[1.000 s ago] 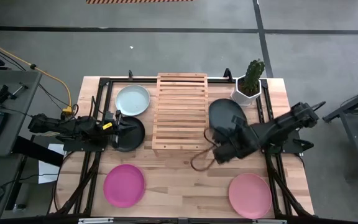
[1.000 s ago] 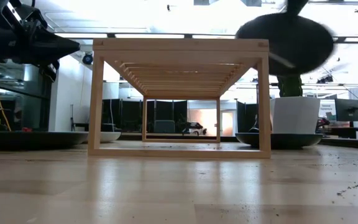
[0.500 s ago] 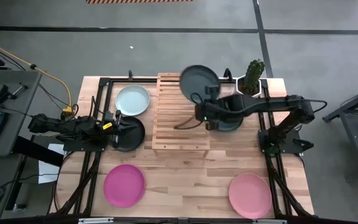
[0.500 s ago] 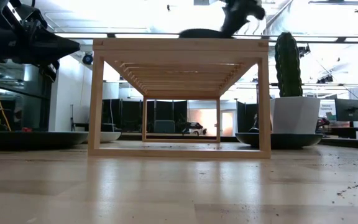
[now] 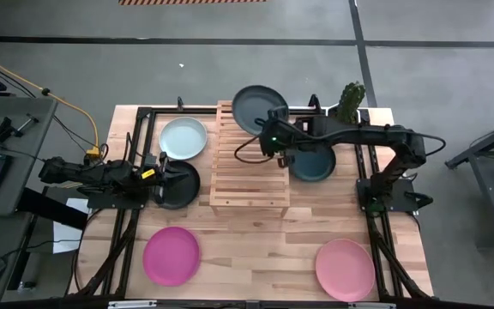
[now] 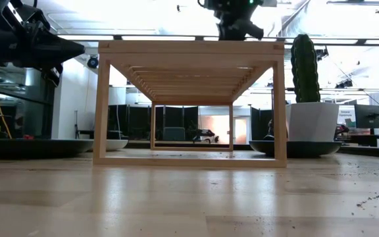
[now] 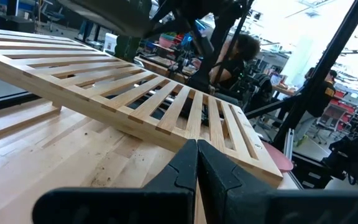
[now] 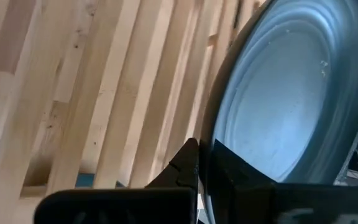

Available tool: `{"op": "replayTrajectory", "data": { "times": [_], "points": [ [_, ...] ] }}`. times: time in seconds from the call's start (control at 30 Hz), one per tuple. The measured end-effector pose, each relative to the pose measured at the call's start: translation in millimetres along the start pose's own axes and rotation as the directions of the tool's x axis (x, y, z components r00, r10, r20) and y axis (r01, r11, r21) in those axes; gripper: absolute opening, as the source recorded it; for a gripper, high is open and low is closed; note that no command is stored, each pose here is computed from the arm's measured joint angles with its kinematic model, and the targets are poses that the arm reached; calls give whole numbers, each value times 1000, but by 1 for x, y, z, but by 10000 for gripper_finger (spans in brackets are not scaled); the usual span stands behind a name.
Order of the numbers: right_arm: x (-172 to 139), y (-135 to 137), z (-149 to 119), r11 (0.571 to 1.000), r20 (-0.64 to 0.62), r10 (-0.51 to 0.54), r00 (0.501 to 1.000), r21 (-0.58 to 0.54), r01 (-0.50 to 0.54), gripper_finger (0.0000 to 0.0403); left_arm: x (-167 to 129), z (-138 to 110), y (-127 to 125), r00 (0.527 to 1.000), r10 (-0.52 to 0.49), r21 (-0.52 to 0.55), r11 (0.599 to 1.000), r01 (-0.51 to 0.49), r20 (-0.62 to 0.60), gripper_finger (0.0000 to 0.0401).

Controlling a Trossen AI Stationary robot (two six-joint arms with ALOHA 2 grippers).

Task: Place and stack plates onto a shelf
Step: Put the right black plate on the shelf

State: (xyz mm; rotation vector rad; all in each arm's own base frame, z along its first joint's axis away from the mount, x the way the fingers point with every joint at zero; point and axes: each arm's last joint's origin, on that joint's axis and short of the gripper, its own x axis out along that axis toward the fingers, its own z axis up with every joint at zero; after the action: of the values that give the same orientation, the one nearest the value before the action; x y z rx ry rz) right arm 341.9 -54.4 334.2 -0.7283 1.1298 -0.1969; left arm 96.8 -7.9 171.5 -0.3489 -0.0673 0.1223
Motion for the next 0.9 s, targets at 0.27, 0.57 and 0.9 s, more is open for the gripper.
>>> {"op": "replayTrajectory", "data": {
  "times": [0.27,0.57,0.9],
  "points": [
    [29,11,9,995,-38,56,998,-86,-59,0,0,0,0,1000,0,0,1000,0,0,0],
    [44,14,15,990,-32,50,998,-131,-54,0,0,0,0,1000,0,0,1000,0,0,0],
    [43,14,16,991,-14,64,998,-119,-65,0,0,0,0,1000,0,0,1000,0,0,0]
  ]
}}
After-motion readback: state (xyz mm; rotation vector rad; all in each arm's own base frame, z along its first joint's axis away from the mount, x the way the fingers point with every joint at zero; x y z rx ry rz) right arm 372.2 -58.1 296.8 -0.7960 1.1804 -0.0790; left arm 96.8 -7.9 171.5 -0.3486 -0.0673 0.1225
